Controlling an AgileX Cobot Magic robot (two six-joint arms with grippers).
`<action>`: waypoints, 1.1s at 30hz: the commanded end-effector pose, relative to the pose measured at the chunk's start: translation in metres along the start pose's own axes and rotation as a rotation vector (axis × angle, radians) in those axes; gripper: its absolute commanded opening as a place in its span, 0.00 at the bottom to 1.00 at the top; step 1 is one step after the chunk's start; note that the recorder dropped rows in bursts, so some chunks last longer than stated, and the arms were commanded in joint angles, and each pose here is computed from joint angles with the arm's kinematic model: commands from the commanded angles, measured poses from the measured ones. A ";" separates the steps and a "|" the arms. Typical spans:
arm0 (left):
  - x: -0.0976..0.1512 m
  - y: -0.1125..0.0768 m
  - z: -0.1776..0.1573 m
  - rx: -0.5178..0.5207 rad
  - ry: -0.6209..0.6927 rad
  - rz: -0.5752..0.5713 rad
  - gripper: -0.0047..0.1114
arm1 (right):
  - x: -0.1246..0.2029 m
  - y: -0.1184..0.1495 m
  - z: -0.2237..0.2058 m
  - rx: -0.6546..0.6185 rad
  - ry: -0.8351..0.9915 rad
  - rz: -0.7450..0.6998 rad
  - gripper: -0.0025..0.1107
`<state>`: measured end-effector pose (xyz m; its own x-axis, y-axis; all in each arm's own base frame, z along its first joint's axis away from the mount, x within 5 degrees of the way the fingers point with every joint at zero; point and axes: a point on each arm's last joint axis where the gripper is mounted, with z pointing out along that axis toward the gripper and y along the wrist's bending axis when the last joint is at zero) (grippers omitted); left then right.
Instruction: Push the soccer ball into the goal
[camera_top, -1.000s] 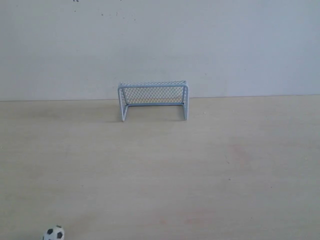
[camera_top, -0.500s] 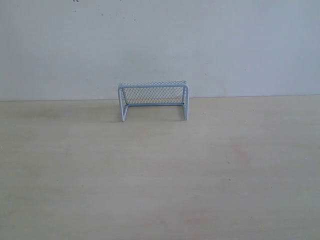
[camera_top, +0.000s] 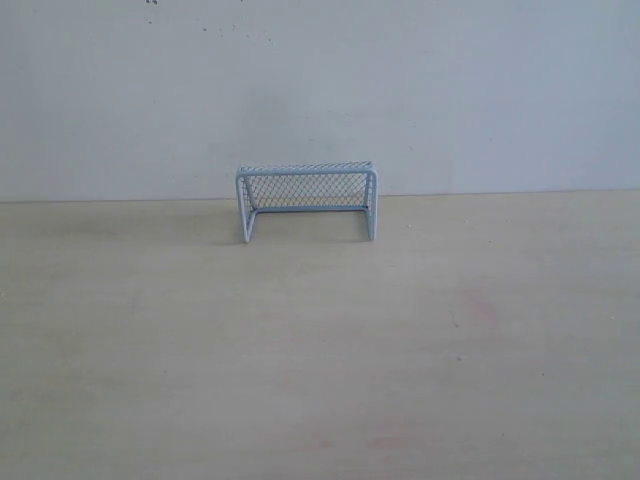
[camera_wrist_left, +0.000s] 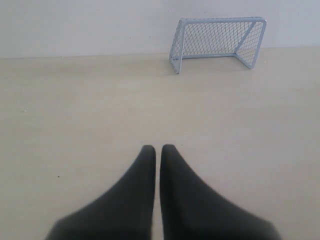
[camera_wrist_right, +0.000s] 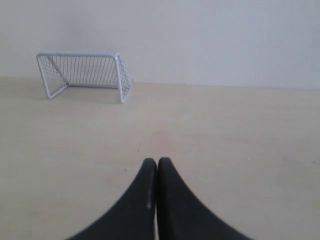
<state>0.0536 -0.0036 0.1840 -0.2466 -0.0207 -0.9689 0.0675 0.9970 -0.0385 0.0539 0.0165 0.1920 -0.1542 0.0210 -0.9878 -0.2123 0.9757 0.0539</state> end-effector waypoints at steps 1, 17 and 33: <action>0.000 0.000 0.000 -0.002 -0.006 -0.002 0.08 | 0.006 0.002 -0.001 -0.017 0.068 -0.042 0.02; 0.000 0.000 0.000 -0.002 -0.006 -0.002 0.08 | 0.009 -0.010 -0.001 0.115 0.101 0.008 0.02; 0.000 0.000 0.000 -0.002 -0.006 -0.002 0.08 | 0.010 -0.011 -0.002 0.127 0.108 0.017 0.02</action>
<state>0.0536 -0.0036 0.1840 -0.2466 -0.0207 -0.9689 0.0675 0.9970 -0.0385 0.0532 0.0062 0.1808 -0.2730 0.0263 -0.9616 -0.0942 0.9941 0.0539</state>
